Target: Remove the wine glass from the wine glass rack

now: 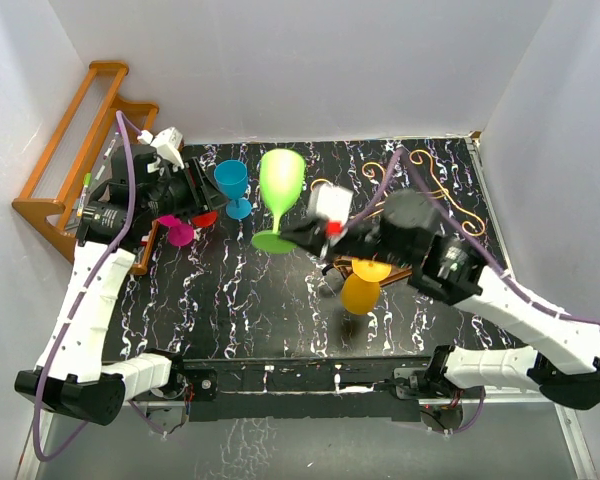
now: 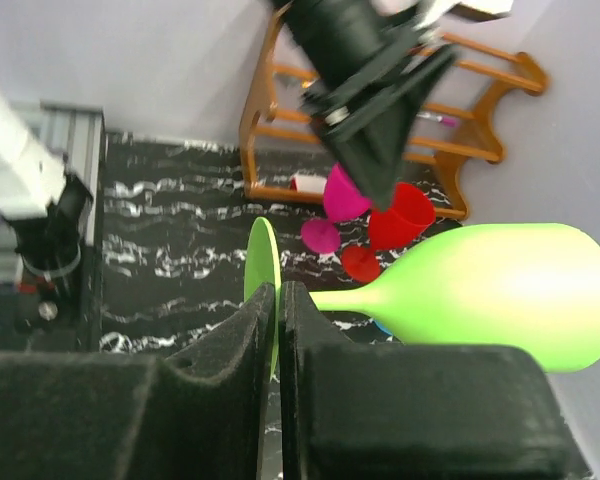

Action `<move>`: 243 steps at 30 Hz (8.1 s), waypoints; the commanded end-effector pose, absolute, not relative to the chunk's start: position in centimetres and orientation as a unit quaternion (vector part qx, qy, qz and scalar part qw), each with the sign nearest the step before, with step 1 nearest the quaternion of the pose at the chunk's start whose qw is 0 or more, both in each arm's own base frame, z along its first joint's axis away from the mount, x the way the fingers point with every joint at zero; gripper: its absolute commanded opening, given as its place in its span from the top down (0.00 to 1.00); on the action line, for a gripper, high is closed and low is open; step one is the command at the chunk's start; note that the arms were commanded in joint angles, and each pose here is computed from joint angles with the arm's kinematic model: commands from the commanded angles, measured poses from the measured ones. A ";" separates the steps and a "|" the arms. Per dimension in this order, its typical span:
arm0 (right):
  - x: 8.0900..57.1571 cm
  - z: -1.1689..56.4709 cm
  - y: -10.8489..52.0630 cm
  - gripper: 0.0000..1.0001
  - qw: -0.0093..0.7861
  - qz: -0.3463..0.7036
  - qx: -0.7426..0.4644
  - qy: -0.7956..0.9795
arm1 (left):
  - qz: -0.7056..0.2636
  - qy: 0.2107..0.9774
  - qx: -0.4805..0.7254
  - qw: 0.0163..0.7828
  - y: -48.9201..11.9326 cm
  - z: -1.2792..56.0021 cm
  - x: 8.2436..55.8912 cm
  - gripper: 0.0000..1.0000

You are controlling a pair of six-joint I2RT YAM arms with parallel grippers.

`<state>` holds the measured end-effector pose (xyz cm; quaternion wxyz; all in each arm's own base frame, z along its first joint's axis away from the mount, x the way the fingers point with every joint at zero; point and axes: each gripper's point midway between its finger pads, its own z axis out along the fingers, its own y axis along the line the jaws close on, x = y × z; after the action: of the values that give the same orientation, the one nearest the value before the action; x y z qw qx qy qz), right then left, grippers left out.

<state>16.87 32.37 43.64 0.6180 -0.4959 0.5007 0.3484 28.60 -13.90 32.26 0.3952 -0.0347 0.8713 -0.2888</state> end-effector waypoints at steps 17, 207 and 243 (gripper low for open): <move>15.2 29.7 33.4 0.92 0.640 -0.084 -0.687 0.333 | -0.364 0.868 -0.058 0.333 -16.1 34.4 26.2 0.50; 18.0 28.5 14.2 0.56 0.385 0.381 0.229 0.809 | -0.240 0.853 -0.102 0.453 -10.8 29.5 29.0 0.71; 16.5 33.6 15.0 0.92 0.415 0.463 0.195 0.758 | -0.240 0.856 -0.099 0.446 -10.8 29.1 28.4 0.71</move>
<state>16.65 14.31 29.99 0.3898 0.2178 0.7918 0.4167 28.98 -10.91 28.89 0.4425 -0.1042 0.8588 -0.2361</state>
